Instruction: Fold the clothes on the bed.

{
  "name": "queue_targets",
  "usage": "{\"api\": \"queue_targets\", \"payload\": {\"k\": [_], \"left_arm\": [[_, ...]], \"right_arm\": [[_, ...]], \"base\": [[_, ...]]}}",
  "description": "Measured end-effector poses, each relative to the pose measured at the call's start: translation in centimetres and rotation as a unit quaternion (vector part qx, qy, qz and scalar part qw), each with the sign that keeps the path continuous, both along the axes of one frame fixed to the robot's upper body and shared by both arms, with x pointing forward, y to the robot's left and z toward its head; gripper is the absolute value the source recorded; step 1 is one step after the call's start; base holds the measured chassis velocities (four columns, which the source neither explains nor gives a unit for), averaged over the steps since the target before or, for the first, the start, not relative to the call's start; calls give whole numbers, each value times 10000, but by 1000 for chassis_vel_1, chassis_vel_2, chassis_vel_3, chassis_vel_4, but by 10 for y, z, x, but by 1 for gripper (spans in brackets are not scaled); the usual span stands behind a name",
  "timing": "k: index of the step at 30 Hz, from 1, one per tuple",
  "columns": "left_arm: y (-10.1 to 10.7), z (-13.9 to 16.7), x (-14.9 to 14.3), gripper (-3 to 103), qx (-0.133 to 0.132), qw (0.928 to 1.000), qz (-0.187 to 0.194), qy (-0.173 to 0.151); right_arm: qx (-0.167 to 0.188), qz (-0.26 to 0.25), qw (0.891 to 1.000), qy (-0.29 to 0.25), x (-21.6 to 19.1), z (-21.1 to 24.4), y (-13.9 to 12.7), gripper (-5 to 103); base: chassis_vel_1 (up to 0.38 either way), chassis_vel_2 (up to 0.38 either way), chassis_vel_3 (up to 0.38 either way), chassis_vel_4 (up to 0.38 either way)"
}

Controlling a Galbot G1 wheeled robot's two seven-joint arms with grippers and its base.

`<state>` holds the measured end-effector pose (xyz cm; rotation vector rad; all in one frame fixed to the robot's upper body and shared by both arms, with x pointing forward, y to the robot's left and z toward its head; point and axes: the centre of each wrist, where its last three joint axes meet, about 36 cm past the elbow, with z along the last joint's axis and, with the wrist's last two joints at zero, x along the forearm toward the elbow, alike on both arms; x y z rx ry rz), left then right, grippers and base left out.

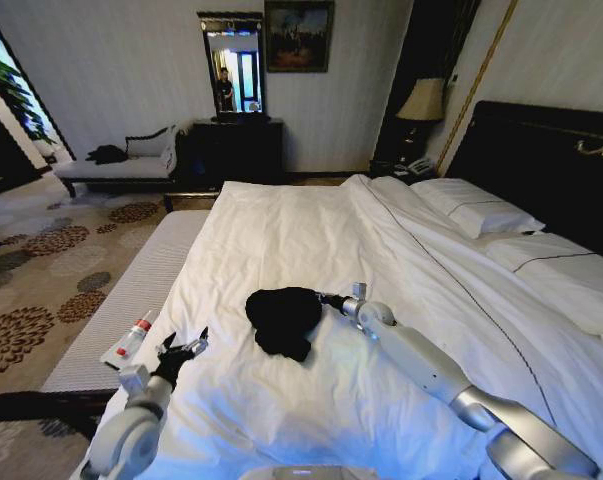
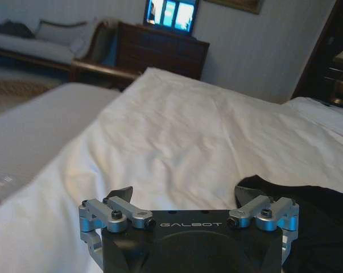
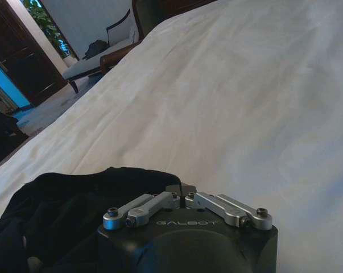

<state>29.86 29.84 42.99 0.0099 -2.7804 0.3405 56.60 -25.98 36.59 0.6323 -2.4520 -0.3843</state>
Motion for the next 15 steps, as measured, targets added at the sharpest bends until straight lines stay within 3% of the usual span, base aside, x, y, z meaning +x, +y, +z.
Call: {"api": "queue_targets", "payload": {"k": [4,13,15], "left_arm": [[-6,-10,26,103,-197,9996,-140,127],[-20,-19,75,97,-334,9980,-488,202],[-27,-29,83,91,-388,9974,-517,315]], "right_arm": [[37,-11,10000,-10,1,1,1,0],[35,-17,10000,43,0,-5,3,0],[16,-25,10000,61,0,-7,2,0]], "base": [[0,0,0,0],[0,0,0,0],[0,0,0,0]]}}
